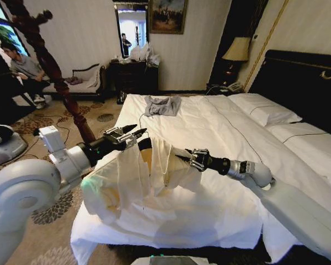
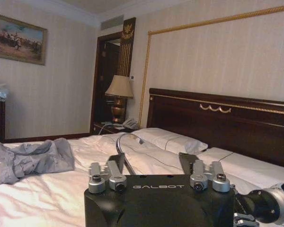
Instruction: Pick up the clothes from the bed and hang them on the clothes hanger.
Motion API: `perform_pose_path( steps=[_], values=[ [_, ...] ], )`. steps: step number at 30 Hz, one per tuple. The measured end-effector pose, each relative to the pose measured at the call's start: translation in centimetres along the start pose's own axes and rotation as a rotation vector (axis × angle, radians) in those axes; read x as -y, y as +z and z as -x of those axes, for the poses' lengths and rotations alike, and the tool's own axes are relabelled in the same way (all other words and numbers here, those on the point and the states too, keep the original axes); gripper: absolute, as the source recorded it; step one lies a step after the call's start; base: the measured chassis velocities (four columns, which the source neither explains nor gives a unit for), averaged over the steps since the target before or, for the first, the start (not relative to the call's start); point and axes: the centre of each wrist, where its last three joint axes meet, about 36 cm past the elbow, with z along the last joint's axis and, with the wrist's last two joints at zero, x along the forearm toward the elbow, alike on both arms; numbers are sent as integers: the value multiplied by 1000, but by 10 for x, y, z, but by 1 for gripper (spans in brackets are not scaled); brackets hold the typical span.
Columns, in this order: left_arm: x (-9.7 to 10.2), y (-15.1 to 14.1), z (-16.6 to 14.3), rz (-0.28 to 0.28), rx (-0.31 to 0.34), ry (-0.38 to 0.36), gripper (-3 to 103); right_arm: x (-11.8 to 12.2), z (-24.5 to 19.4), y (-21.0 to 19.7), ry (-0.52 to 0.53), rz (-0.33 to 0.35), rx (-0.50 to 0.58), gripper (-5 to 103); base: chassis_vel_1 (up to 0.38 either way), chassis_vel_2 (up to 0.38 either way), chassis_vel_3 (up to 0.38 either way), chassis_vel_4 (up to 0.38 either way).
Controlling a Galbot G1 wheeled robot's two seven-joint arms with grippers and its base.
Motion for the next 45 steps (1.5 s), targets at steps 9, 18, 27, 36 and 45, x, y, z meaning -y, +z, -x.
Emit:
perform_pose_path(
  steps=[9, 18, 27, 36, 45],
  values=[
    [-1, -8, -6, 40, -77, -177, 96, 21, -16, 10, 51, -88, -36, 18, 0, 0, 0, 0],
    [-3, 5, -4, 0, -201, -191, 100, 41, -19, 6, 72, -146, -29, 18, 0, 0, 0, 0],
    [-3, 16, -1, -31, -267, -120, 100, 50, -23, 7, 89, -164, -18, 18, 0, 0, 0, 0],
    [-6, 29, 3, -105, -270, -90, 91, 54, -18, 0, 89, -167, 8, 19, 0, 0, 0, 0],
    [-10, 29, 3, -174, -253, -36, 60, 58, -13, -1, 126, -178, 34, 24, 0, 0, 0, 0]
  ],
)
